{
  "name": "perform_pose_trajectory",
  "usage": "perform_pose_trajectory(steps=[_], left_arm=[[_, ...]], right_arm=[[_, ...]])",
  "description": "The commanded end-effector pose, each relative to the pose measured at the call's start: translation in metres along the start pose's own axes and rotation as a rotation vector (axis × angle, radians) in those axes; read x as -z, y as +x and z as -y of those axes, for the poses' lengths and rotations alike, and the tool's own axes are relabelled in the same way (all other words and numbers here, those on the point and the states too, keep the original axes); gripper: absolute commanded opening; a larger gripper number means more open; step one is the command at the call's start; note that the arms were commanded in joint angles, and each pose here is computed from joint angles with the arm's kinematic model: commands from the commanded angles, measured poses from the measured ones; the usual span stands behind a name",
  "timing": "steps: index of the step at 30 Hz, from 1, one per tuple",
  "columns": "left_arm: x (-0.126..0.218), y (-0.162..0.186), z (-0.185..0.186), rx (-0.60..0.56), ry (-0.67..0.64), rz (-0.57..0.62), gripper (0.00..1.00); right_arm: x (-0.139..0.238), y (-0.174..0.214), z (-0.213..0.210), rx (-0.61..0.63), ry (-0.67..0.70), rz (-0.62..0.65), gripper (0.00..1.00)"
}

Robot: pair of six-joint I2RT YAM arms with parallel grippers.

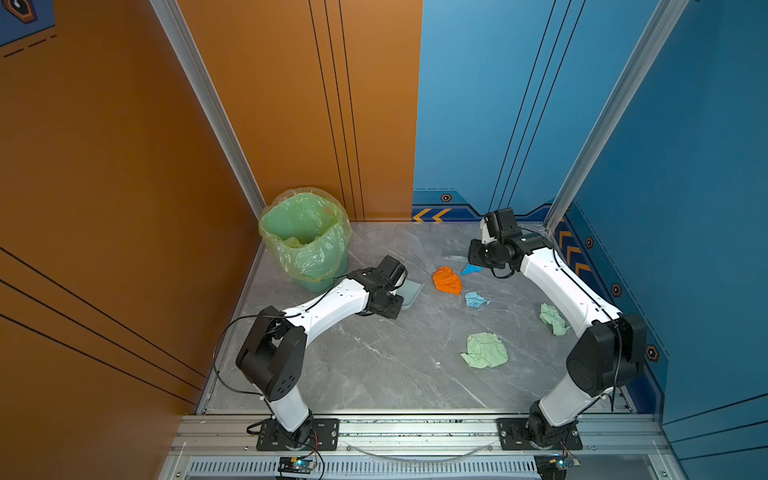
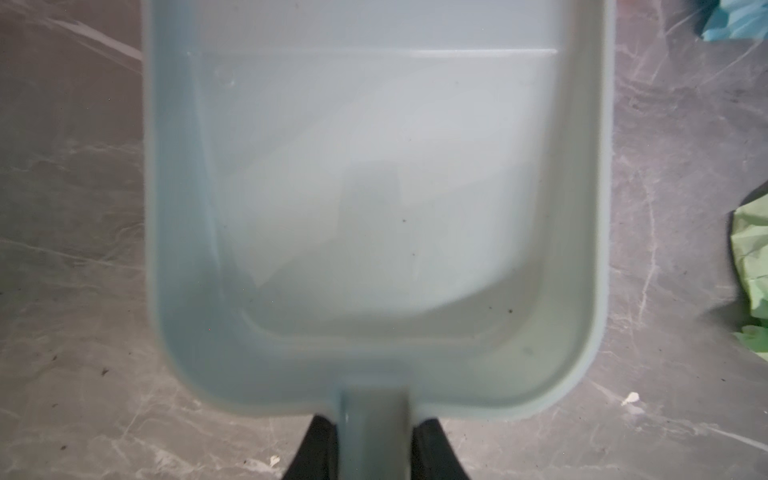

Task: Sweep away the paper scraps from the table
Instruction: 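Set the dustpan beside the orange scrap while the right gripper aligns the brush behind it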

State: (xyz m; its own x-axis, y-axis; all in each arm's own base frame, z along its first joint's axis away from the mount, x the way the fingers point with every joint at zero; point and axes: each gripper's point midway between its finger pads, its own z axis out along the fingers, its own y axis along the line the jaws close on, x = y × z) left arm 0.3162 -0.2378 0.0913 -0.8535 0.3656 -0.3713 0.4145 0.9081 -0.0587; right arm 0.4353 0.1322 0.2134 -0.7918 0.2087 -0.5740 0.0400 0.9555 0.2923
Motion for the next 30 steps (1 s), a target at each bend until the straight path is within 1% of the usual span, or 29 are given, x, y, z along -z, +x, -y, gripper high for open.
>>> perform_pose_trajectory(steps=[1,5,9,18,22,30], left_arm=[[-0.013,0.004,0.01,-0.015,-0.013,-0.01,0.0],[-0.026,0.009,0.019,-0.031,-0.022,-0.039,0.0],[-0.033,0.01,0.029,-0.044,-0.013,-0.038,0.0],[-0.051,0.016,0.047,-0.063,0.005,-0.066,0.0],[-0.055,0.015,0.052,-0.065,0.019,-0.074,0.0],[-0.061,0.016,0.058,-0.073,0.017,-0.097,0.0]], right_arm=[[-0.007,-0.029,-0.002,-0.058,-0.002,0.12,0.0],[-0.022,-0.026,0.004,-0.081,0.018,0.107,0.0],[-0.035,-0.018,0.006,-0.103,0.011,0.097,0.0],[-0.056,0.012,0.007,-0.097,0.0,-0.006,0.0],[-0.062,0.029,0.007,-0.061,0.001,-0.064,0.0],[-0.07,0.054,0.011,0.044,0.075,-0.133,0.0]])
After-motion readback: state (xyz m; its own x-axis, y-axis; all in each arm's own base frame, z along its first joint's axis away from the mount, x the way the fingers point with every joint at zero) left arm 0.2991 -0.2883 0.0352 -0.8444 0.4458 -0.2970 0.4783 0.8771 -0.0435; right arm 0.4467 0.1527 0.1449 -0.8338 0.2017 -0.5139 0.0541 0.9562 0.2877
